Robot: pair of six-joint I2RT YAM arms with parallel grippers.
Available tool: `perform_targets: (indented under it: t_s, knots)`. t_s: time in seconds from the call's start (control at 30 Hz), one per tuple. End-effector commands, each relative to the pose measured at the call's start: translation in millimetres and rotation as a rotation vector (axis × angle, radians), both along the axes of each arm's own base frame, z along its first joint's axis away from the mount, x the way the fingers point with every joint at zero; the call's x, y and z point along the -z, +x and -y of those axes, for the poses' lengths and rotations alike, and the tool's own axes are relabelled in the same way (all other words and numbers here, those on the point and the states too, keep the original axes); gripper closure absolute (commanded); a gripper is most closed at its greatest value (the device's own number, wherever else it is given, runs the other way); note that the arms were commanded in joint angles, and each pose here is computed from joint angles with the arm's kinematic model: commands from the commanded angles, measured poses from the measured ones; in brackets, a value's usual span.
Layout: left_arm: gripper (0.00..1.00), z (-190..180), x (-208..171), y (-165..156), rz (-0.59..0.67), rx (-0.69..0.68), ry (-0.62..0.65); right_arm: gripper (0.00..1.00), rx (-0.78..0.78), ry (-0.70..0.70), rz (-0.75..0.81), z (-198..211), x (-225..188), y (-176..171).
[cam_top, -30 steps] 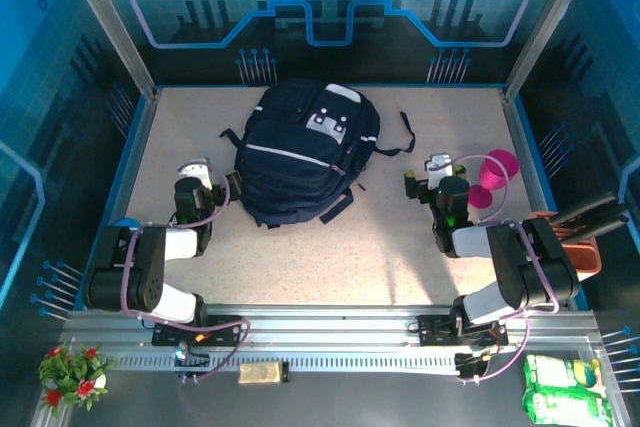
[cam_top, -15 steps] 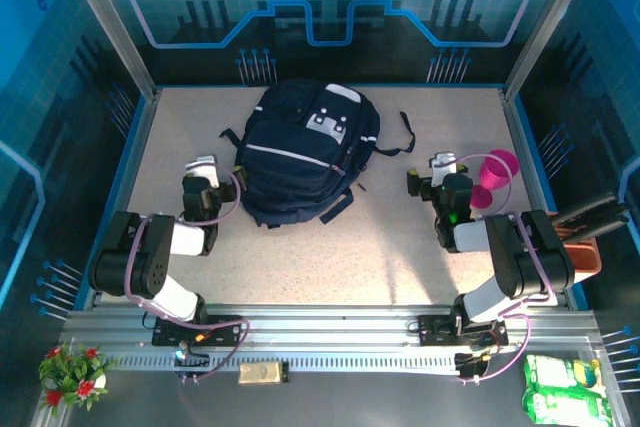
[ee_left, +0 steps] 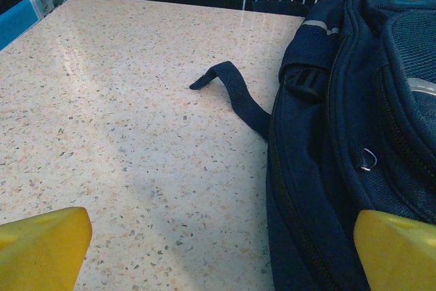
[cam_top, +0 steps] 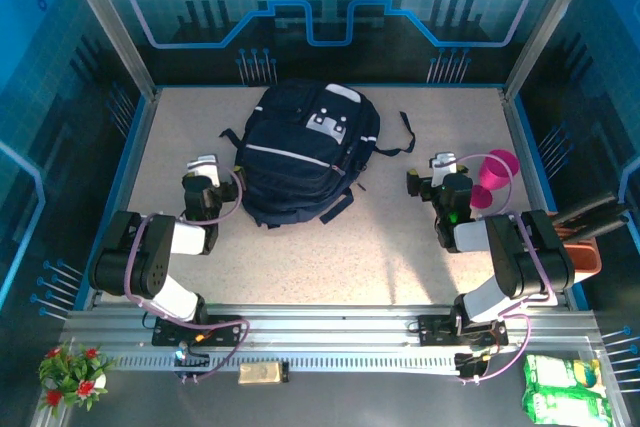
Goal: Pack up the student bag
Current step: Reset both arms
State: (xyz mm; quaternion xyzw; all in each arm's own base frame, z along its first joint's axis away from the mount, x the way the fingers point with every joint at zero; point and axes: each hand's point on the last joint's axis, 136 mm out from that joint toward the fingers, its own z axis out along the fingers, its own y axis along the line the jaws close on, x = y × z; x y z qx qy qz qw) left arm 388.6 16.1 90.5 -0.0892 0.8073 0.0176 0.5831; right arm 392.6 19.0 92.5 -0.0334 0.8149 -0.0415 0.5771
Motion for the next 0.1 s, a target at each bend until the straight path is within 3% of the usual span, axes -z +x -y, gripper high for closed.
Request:
perform_targets:
  t_s: [0.0, 0.07]
  knots:
    - [0.01, -0.7, -5.8, 7.1, 0.01, -0.003, 0.021, 0.0, 0.007, 0.013, 0.021, 2.5, -7.1, 5.4]
    - [0.01, -0.9, -5.5, 6.7, 0.011, -0.003, 0.021, 0.0, 0.006, 0.013, 0.021, 2.2, -7.0, 4.7]
